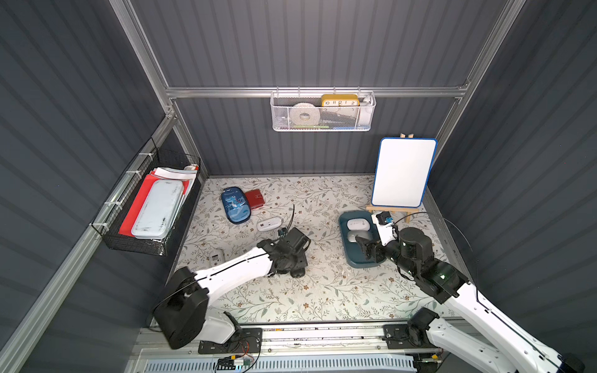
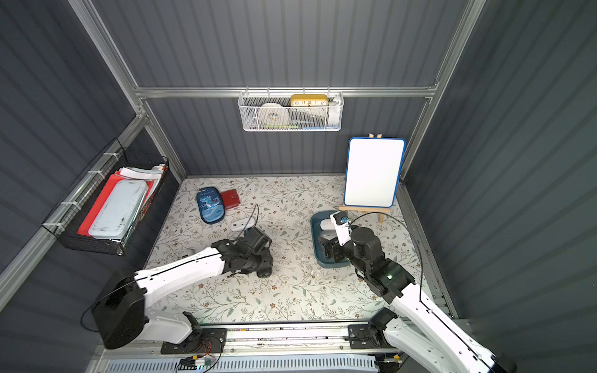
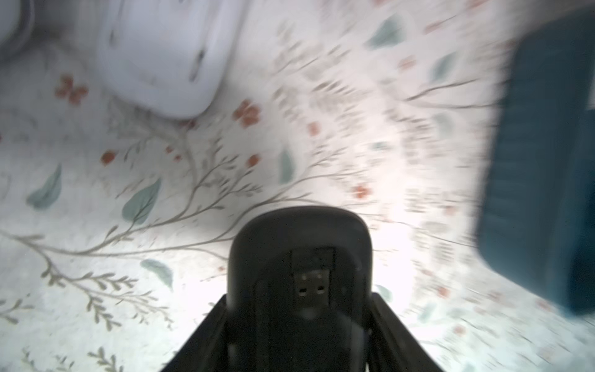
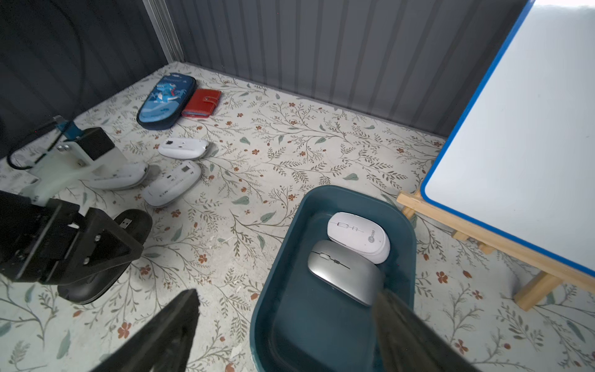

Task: Put the mouse in the storage box
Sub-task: Pick up the mouse from the center of the board.

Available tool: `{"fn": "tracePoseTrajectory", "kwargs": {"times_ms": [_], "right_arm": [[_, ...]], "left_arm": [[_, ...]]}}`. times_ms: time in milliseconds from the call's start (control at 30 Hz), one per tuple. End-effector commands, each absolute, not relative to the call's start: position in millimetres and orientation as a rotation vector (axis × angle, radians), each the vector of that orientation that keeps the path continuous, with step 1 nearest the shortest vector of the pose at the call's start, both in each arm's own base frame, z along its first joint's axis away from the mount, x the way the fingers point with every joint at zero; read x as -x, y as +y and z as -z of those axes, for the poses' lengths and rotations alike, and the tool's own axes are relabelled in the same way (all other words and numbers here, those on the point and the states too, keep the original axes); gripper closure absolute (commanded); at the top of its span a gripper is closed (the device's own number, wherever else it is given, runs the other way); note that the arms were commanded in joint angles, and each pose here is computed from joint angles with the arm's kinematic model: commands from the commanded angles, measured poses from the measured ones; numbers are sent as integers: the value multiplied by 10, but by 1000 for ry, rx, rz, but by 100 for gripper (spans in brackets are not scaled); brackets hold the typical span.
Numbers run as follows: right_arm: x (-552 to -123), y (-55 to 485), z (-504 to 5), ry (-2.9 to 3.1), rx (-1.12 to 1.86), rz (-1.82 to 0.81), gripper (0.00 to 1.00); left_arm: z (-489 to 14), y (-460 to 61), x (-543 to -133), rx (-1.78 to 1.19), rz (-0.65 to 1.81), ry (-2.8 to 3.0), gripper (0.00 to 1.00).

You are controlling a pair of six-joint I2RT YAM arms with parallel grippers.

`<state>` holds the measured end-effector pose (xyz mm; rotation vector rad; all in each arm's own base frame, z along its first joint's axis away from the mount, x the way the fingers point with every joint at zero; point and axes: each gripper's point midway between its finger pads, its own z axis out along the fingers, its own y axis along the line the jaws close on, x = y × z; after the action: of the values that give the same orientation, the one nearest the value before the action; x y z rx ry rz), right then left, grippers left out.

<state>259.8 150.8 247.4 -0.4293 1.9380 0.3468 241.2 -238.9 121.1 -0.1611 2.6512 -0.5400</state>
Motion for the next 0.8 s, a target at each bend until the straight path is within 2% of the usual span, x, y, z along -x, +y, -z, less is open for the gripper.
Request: {"fn": "tracePoseTrajectory", "kwargs": {"times_ms": [0,167,267,400,567,767], "right_arm": [[-2571,1573,-2704,1897,290,-510,15],[-2442,1916,-3049,1833,277,-844,21],[-2365,2130,-3261,1825,289,-1037,23],[-2354,2389,-3458,1832,239,-1289,23],[-2452,2650,-3468,1887,180,-1428,24],[-2434,3062,-3473,1922,262,-1427,25]], "left_arm": [[-1975,-2483,-2575,30,680,2398,54],[-2653,-2428,-2581,-174,679,2182,54],[-2860,-2476,-2660,-297,619,2096,53],[-3039,-2576,-2717,-429,596,1958,58],[-3198,-2671,-2620,-596,612,1758,59],[-3195,-2710,-2523,-675,629,1691,59]]}}
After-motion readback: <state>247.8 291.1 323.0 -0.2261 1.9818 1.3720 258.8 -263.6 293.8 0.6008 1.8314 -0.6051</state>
